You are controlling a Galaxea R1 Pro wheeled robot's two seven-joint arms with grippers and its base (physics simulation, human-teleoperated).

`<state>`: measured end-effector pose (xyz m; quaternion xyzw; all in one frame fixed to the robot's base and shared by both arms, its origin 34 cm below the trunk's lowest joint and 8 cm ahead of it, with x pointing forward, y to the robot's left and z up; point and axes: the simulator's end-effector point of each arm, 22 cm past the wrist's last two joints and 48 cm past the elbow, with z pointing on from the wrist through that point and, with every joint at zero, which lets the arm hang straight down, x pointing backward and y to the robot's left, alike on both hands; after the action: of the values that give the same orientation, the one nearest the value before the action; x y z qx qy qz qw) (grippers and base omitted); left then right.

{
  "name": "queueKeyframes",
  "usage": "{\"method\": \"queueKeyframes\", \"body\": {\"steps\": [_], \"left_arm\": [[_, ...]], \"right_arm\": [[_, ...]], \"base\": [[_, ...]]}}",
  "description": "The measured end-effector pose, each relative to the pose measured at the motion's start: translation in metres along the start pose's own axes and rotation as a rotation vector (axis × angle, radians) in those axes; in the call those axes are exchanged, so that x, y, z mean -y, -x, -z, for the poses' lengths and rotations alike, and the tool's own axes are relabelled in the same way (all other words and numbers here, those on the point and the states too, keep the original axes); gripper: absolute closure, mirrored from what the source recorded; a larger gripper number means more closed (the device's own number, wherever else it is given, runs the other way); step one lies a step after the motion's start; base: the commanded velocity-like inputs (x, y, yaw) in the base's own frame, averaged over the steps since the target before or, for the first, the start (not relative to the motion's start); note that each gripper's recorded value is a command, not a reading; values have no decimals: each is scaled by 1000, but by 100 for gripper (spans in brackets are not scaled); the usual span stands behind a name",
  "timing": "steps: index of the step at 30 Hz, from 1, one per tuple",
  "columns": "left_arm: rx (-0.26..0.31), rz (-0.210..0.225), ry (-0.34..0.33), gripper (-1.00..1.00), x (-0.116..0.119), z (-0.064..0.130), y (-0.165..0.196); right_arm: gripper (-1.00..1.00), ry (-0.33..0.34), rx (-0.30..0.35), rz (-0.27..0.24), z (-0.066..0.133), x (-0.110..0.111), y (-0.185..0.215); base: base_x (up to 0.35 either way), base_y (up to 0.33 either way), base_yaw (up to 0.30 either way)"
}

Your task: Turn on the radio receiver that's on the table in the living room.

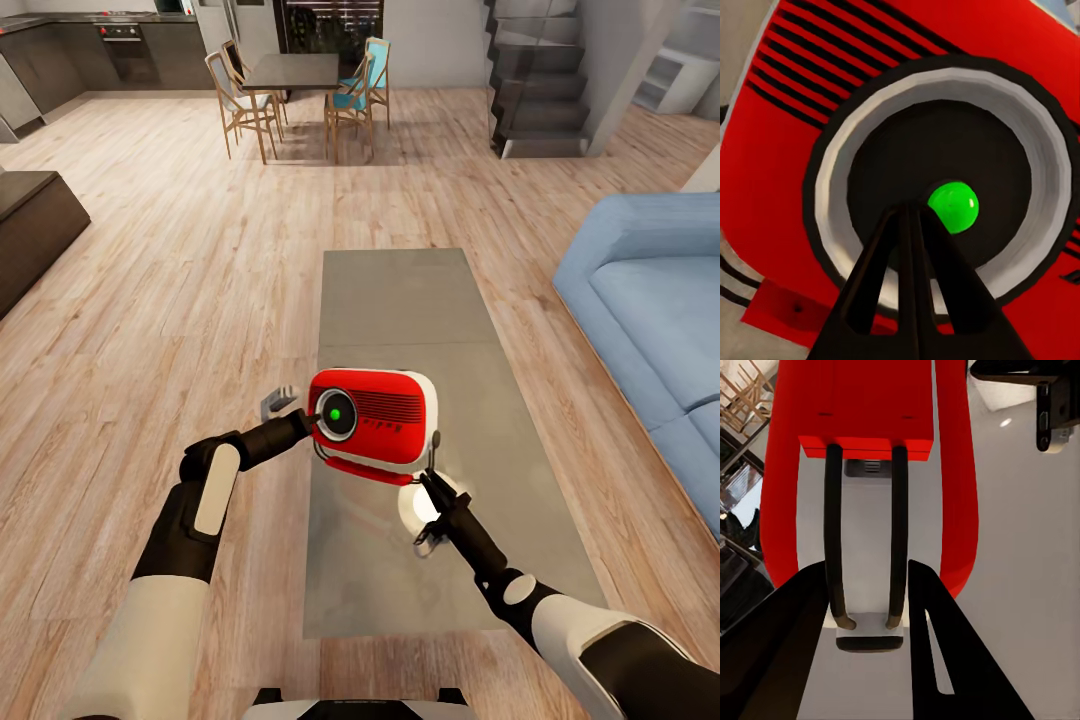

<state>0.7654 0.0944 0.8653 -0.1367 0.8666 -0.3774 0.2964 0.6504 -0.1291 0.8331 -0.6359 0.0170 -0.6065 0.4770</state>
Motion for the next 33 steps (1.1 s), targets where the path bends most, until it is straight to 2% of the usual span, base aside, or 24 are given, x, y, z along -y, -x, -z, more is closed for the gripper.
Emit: {"method": "queueKeyframes", "body": {"steps": [7,13,15,19,21,23,25,29,32,33], "left_arm": [[1,-2,10,100,-3,1,1],[-2,-8,38,100,-18,5,2],[2,-5,45,100,-22,6,4],[8,2,53,100,-27,8,5],[5,4,57,100,-30,8,5],[-6,11,68,100,-37,7,0],[-13,19,84,100,-47,6,-5],[-14,30,135,100,-75,4,-15],[-15,13,208,100,-103,11,-15],[-18,7,246,100,-118,16,-14]], "right_arm": [[100,17,-13,11,3,-8,-7],[100,42,-15,16,6,-16,-12],[100,73,-43,18,8,-24,-18],[100,199,-182,17,16,-53,-52],[100,206,-194,19,17,-56,-56],[100,177,-180,17,13,-52,-56],[100,175,-211,-7,9,-53,-63],[100,233,-349,-133,4,-72,-93],[100,206,-374,-191,-7,-69,-100],[100,198,-392,-226,-12,-69,-104]], "base": [[0,0,0],[0,0,0],[0,0,0],[0,0,0],[0,0,0],[0,0,0],[0,0,0],[0,0,0],[0,0,0],[0,0,0]]}}
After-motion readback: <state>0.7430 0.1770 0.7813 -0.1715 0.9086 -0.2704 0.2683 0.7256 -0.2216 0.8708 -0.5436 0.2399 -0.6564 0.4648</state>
